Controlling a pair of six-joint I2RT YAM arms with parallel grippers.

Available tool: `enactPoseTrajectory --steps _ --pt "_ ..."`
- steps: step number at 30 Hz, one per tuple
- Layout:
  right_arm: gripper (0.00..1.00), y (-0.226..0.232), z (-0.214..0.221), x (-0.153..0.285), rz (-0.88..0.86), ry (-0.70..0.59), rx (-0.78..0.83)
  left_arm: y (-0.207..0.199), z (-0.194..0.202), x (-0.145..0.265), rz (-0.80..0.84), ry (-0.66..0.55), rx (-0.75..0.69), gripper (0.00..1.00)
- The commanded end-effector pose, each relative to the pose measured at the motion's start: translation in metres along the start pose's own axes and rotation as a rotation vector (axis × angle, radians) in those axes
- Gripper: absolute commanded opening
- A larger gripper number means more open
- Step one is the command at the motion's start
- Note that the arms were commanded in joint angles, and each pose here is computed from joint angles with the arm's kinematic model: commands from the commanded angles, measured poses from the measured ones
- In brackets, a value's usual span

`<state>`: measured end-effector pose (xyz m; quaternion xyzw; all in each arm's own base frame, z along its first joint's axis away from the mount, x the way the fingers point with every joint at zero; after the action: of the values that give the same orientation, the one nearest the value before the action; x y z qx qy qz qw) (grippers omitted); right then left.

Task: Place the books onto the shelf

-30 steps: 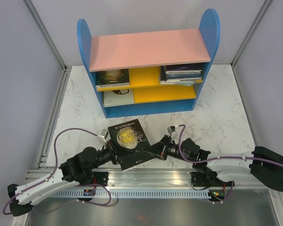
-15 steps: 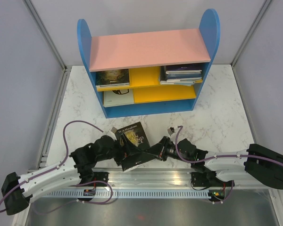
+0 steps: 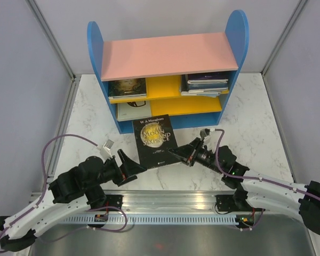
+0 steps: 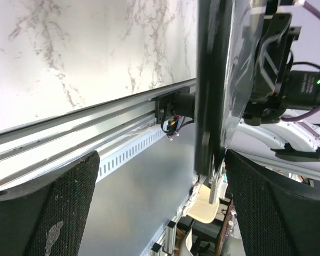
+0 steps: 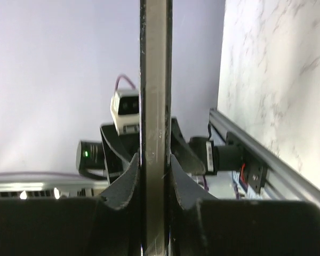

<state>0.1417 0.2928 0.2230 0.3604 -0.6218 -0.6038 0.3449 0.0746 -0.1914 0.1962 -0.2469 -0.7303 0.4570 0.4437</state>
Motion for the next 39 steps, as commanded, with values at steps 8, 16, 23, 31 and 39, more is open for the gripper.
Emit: enactPoseTrajectory --steps 8,16,23,31,39 --pt "0.00 0.097 -0.056 -0.041 -0.246 -0.051 0.055 0.021 -0.010 0.023 -0.106 -0.066 -0.042 1.00" --pt "0.00 0.091 -0.084 -0.095 -0.205 -0.072 0.078 0.023 -0.011 0.031 -0.097 -0.079 -0.030 1.00" --pt "0.00 0.047 -0.108 -0.157 -0.113 -0.094 0.038 0.023 -0.012 0.038 -0.089 -0.085 -0.023 0.99" --pt "0.49 0.020 -0.118 -0.181 -0.097 -0.104 -0.036 0.028 -0.015 0.049 -0.088 -0.113 -0.013 0.98" --pt "0.69 0.002 -0.103 -0.159 -0.047 -0.067 -0.050 0.037 -0.021 0.058 -0.099 -0.161 -0.012 1.00"
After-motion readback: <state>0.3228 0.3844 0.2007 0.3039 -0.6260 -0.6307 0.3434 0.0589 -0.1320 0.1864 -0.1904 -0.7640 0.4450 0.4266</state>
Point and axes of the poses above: each gripper's point midway between its finger pads, its own x axis back along the fingers, its own y axis along the line the jaws close on, z = x × y, the point moved 1 cm from there along x, back along the fingers, and after that the axes turned 1 degree about x, right-handed, at the moved point
